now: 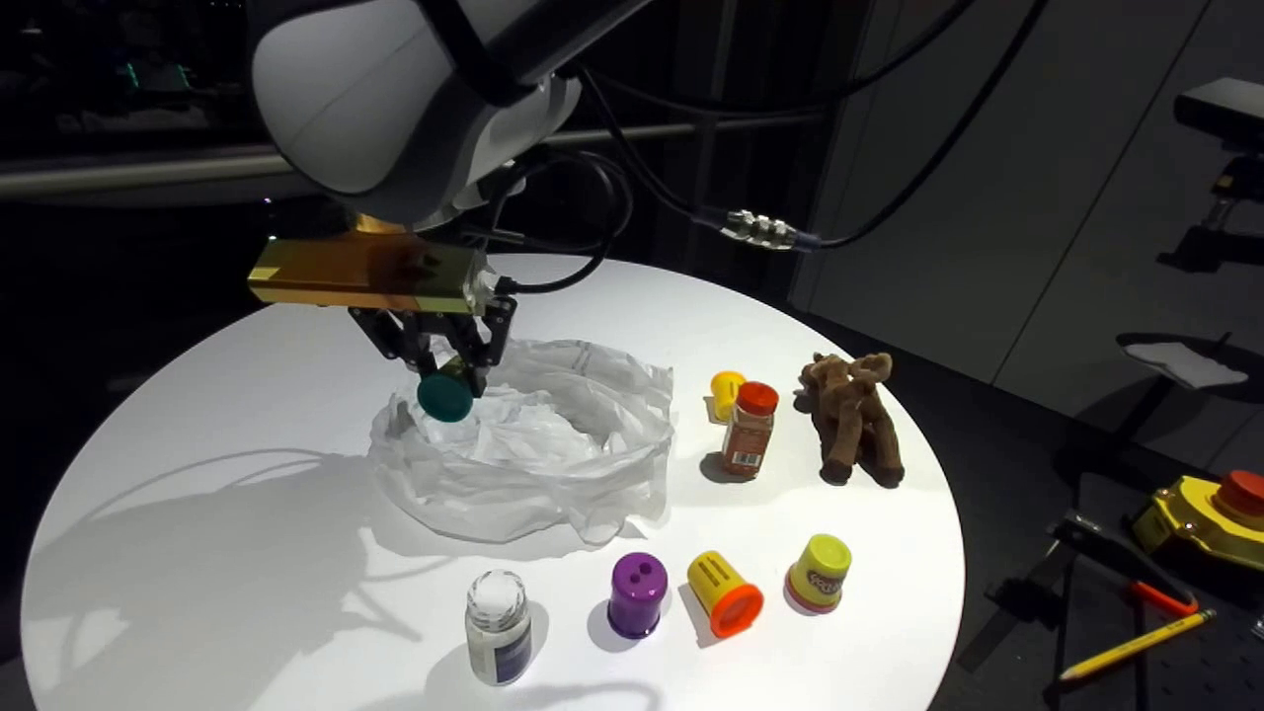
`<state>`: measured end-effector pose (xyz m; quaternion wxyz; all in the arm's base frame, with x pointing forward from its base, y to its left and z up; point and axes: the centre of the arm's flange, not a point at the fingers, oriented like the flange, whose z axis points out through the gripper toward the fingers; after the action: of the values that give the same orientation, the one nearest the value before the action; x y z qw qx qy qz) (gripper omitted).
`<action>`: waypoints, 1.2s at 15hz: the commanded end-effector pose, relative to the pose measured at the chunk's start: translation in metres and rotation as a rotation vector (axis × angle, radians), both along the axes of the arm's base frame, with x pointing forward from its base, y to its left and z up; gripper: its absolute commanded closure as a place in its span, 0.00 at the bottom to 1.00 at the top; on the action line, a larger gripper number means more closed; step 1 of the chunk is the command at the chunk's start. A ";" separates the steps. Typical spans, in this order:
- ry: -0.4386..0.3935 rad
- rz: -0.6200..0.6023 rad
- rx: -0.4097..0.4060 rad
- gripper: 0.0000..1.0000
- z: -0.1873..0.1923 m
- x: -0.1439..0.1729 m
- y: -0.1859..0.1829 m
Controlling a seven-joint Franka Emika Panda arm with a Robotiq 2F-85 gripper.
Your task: Remove the deer toy and containers from the white plastic bag and place them on the table
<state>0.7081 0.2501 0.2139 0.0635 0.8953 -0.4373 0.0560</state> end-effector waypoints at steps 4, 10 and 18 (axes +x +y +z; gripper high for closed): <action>-0.014 0.004 0.090 0.81 0.032 -0.097 -0.012; 0.102 -0.038 0.052 0.81 0.046 -0.154 -0.039; 0.301 -0.061 0.036 0.81 0.029 -0.272 -0.110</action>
<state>0.5033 0.1710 0.2365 0.1124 0.8772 -0.4627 -0.0616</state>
